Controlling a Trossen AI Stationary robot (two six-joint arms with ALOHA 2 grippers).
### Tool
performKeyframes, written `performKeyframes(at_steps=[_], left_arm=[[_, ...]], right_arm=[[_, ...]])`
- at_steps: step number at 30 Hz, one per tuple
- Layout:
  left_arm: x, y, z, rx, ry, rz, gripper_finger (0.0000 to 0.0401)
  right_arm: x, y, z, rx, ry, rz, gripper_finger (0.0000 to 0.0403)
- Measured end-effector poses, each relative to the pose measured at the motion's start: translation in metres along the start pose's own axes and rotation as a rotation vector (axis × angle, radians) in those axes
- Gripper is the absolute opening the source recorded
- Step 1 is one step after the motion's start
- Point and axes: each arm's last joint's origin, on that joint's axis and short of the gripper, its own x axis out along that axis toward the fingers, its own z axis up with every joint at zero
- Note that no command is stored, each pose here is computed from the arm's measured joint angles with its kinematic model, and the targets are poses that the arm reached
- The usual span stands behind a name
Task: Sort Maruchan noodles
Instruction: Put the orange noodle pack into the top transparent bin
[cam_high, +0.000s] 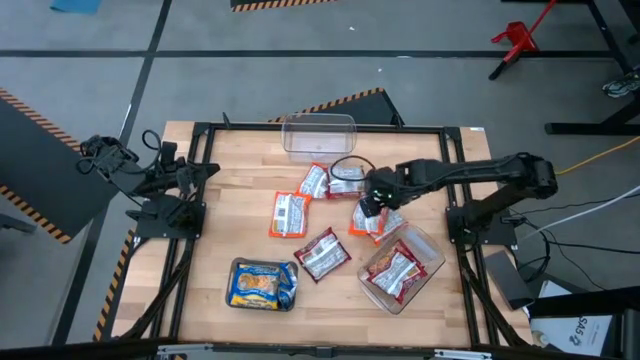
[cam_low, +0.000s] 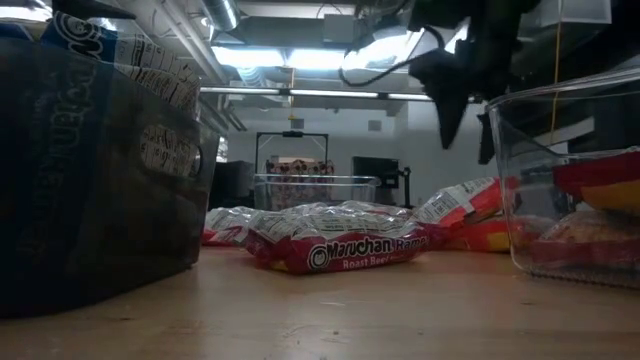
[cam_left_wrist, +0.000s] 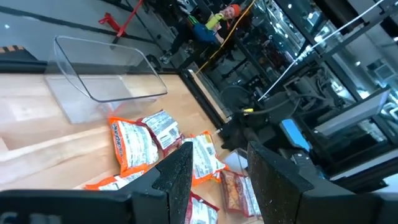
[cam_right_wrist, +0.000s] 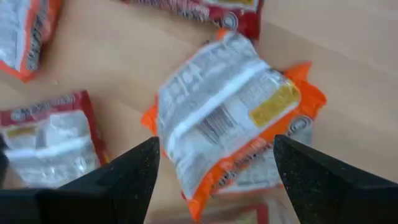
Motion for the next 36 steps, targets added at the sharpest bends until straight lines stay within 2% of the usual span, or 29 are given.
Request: performKeyframes(at_steps=[4, 13, 19, 23, 28, 36], left_arm=[[0.000, 0.000, 0.000, 0.038, -0.003, 0.001, 0.0147], [0.000, 0.000, 0.000, 0.042, -0.010, 0.005, 0.0147], [0.000, 0.000, 0.001, 0.038, -0.023, 0.012, 0.0147], [0.000, 0.001, 0.002, 0.015, -0.072, 0.037, 0.0147], [0.000, 0.002, 0.003, 0.015, -0.118, 0.060, 0.0147], [0.000, 0.002, 0.004, 0.015, -0.150, 0.077, 0.0147]], right_arm=[[0.006, -0.008, 0.000, 0.073, -0.068, -0.068, 0.0301], [0.026, -0.023, 0.003, 0.159, -0.104, -0.106, 0.0301], [0.053, -0.034, 0.002, 0.210, -0.102, -0.022, 0.0301], [0.062, -0.035, 0.006, 0.246, -0.102, 0.086, 0.0301], [0.066, -0.039, 0.004, 0.243, -0.097, 0.077, 0.0301], [0.075, -0.043, 0.003, 0.219, -0.118, 0.127, 0.0301]])
